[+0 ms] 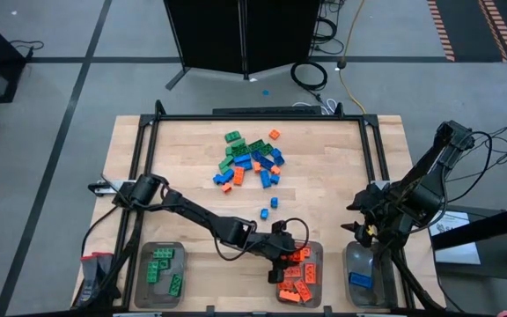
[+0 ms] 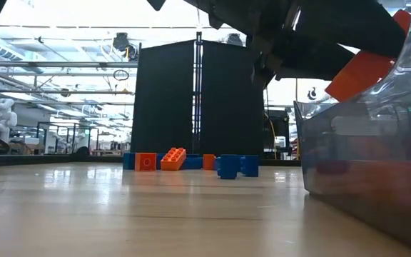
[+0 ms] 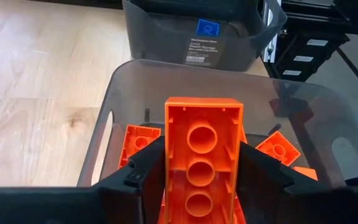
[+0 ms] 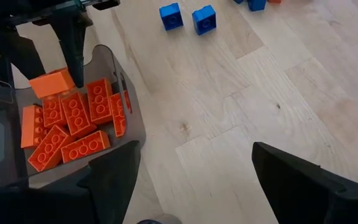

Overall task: Sort blocks
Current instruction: Put the orange game piece into the center black bin

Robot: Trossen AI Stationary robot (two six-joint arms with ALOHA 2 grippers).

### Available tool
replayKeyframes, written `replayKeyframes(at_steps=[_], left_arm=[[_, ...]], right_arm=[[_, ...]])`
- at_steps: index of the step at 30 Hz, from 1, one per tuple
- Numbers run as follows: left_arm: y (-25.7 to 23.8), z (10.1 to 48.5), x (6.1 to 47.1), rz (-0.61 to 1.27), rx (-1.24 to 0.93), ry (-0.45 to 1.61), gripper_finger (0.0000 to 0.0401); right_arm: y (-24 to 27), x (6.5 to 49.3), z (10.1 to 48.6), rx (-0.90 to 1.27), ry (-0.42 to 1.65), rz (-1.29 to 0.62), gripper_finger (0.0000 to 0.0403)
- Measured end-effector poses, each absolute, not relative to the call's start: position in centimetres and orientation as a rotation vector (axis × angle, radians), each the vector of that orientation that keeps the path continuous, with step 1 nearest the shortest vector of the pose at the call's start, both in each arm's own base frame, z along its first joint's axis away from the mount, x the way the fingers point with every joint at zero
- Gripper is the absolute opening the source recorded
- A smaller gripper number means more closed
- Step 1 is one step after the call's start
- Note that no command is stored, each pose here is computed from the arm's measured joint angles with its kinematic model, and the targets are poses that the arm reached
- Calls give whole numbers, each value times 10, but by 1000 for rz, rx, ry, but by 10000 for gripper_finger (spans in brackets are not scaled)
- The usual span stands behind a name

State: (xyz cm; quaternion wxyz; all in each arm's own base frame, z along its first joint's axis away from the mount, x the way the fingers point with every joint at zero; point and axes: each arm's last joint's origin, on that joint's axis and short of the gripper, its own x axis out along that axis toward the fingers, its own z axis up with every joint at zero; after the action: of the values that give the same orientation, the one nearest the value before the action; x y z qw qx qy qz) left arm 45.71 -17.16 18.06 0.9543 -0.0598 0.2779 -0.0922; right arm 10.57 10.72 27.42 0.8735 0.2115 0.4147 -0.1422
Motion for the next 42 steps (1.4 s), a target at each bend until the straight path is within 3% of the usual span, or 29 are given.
replayKeyframes(at_steps=[11,15,18,23,27,32,35,42], left_arm=[[-173,187,458,-212,-137,526,230],[-165,239,458,-209,-107,414,230],[-145,292,445,-52,-1,394,230],[-104,341,407,308,230,509,231],[-54,367,375,551,51,571,231],[-6,345,353,876,-241,737,231],[12,322,357,1030,-377,720,231],[28,249,397,1119,-472,754,231]], right_arm=[[107,106,274,448,865,-298,304],[108,106,275,458,860,-294,304],[108,106,275,460,859,-293,304],[108,106,275,459,857,-294,304],[108,106,275,452,860,-296,304],[107,106,275,439,848,-304,304],[106,106,274,421,845,-310,304],[106,106,274,409,849,-306,304]])
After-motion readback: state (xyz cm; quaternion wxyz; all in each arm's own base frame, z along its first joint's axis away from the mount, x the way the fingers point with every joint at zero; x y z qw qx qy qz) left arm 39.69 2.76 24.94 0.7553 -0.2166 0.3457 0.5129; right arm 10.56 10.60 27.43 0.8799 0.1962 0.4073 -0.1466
